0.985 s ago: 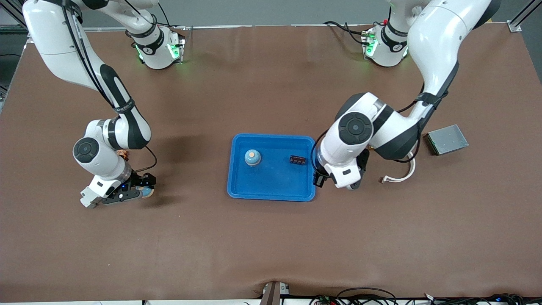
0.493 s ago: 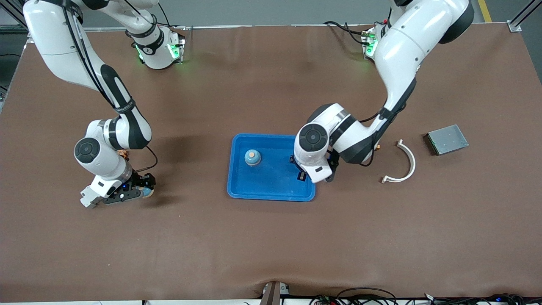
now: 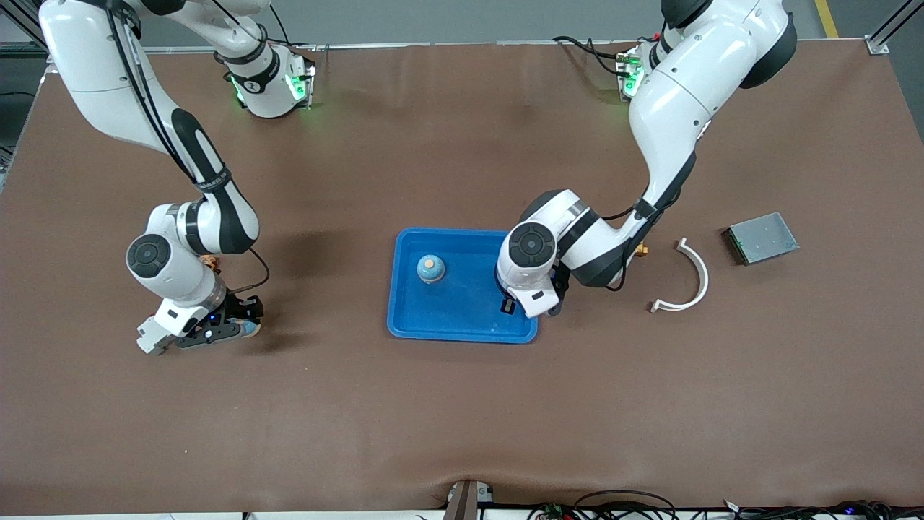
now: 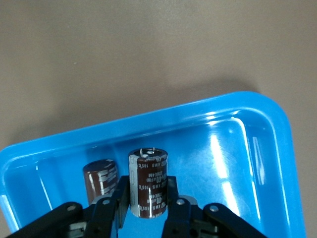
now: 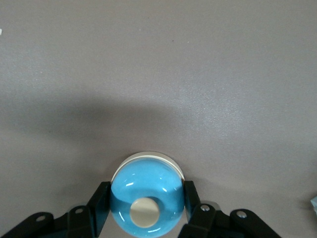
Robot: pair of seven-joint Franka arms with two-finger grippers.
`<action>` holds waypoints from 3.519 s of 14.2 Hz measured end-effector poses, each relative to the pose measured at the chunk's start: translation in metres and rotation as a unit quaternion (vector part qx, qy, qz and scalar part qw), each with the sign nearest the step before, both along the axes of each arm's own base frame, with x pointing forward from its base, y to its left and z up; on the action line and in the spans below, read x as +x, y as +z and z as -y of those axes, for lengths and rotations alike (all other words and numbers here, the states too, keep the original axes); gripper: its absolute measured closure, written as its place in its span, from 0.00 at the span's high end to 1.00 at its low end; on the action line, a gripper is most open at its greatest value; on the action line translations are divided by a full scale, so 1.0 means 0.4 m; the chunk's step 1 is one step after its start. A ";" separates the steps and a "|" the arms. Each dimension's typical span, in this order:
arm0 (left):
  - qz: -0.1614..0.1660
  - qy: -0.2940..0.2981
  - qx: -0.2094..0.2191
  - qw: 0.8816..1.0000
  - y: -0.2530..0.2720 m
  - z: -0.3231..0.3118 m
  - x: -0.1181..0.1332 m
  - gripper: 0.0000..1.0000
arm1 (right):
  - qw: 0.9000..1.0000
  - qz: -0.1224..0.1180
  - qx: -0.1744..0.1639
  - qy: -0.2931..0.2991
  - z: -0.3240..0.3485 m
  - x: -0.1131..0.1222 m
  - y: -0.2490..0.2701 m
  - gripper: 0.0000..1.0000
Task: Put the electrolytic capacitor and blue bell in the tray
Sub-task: 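Place the second capacitor in the tray while the right gripper grips the bell, then carry the bell into the tray while the left gripper returns to rest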
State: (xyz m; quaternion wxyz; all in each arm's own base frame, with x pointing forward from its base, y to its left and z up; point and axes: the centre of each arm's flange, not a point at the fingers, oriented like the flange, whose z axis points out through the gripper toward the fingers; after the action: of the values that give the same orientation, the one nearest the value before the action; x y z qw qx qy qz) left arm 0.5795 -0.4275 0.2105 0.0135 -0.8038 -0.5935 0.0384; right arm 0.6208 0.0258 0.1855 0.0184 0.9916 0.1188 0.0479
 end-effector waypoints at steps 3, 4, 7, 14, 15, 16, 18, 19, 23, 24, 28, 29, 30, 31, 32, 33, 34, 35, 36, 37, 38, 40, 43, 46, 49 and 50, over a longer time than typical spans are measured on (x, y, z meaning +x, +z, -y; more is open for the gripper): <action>0.003 0.002 -0.003 1.000 -0.001 -0.002 0.005 0.58 | 0.999 -0.025 0.015 -0.036 -0.087 0.002 0.032 0.64; 0.006 0.003 -0.004 1.000 0.005 -0.001 0.010 0.67 | 0.998 -0.035 0.019 -0.050 -0.129 0.006 0.058 0.64; 0.023 0.017 -0.013 1.000 0.056 -0.026 0.054 0.96 | 0.995 -0.042 0.031 -0.084 -0.229 0.019 0.135 0.64; 0.121 -0.031 -0.030 0.992 0.395 -0.196 0.192 1.00 | 0.984 -0.021 0.052 -0.167 -0.452 0.007 0.200 0.64; 0.128 -0.045 -0.026 0.990 0.449 -0.244 0.208 1.00 | 0.982 -0.016 0.056 -0.177 -0.481 0.008 0.216 0.64; 0.132 -0.065 -0.020 0.989 0.499 -0.296 0.219 1.00 | 0.980 -0.012 0.061 -0.188 -0.516 0.008 0.234 0.64; 0.129 -0.121 -0.003 0.984 0.584 -0.385 0.226 1.00 | 0.975 -0.017 0.063 -0.214 -0.601 0.004 0.269 0.64; 0.123 -0.151 0.001 0.981 0.625 -0.430 0.225 1.00 | 0.972 -0.020 0.064 -0.226 -0.650 0.001 0.280 0.64; 0.106 -0.244 0.023 0.964 0.762 -0.606 0.212 1.00 | 0.962 -0.031 0.068 -0.262 -0.804 -0.016 0.217 0.64; 0.100 -0.261 0.029 0.960 0.784 -0.635 0.205 1.00 | 0.960 -0.035 0.067 -0.268 -0.826 -0.019 0.188 0.64; 0.080 -0.326 0.046 0.941 0.851 -0.681 0.168 1.00 | 0.953 -0.043 0.066 -0.293 -0.879 -0.023 0.122 0.64; 0.077 -0.343 0.050 0.935 0.867 -0.691 0.160 1.00 | 0.952 -0.044 0.066 -0.297 -0.892 -0.028 0.115 0.64; 0.078 -0.359 0.053 0.928 0.884 -0.702 0.154 1.00 | 0.950 -0.046 0.065 -0.301 -0.906 -0.035 0.107 0.64; 0.080 -0.374 0.056 0.922 0.903 -0.715 0.149 1.00 | 0.949 -0.047 0.065 -0.304 -0.920 -0.043 0.099 0.64; 0.081 -0.386 0.058 0.917 0.921 -0.730 0.143 1.00 | 0.949 -0.048 0.065 -0.304 -0.933 -0.049 0.090 0.64; 0.079 -0.397 0.056 0.912 0.938 -0.746 0.135 1.00 | 0.949 -0.047 0.066 -0.305 -0.943 -0.053 0.080 0.64; 0.077 -0.408 0.055 0.908 0.953 -0.761 0.126 1.00 | 0.948 -0.046 0.069 -0.308 -0.951 -0.056 0.070 0.64; 0.074 -0.419 0.055 0.903 0.969 -0.778 0.118 1.00 | 0.947 -0.045 0.071 -0.311 -0.959 -0.060 0.057 0.64; 0.069 -0.430 0.057 0.899 0.981 -0.792 0.110 1.00 | 0.946 -0.044 0.073 -0.312 -0.969 -0.066 0.045 0.64; 0.063 -0.440 0.058 0.894 0.991 -0.804 0.102 1.00 | 0.946 -0.044 0.074 -0.312 -0.979 -0.072 0.036 0.64; 0.060 -0.448 0.060 0.890 1.001 -0.812 0.094 1.00 | 0.946 -0.045 0.073 -0.312 -0.989 -0.079 0.028 0.64; 0.054 -0.461 0.063 0.883 1.022 -0.820 0.077 1.00 | 0.946 -0.045 0.073 -0.312 -1.002 -0.086 0.026 0.64; 0.057 -0.482 0.063 0.872 1.057 -0.829 0.056 1.00 | 0.947 -0.045 0.073 -0.311 -1.006 -0.089 0.027 0.64; 0.062 -0.508 0.046 0.858 1.110 -0.893 0.019 1.00 | 0.949 -0.037 0.067 -0.306 -1.003 -0.087 0.026 0.64; 0.043 -0.524 0.034 0.850 1.141 -0.965 -0.028 1.00 | 0.950 -0.029 0.062 -0.305 -0.989 -0.076 0.025 0.64; 0.038 -0.529 0.033 0.847 1.146 -0.983 -0.038 1.00 | 0.950 -0.028 0.061 -0.305 -0.988 -0.075 0.025 0.64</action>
State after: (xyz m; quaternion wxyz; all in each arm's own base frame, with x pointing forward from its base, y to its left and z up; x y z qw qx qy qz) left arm 0.5644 -0.0344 0.6687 0.0354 -0.9960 -0.0787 -0.0249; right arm 0.5907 0.4208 0.1955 -0.0316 0.9808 -0.1915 0.0194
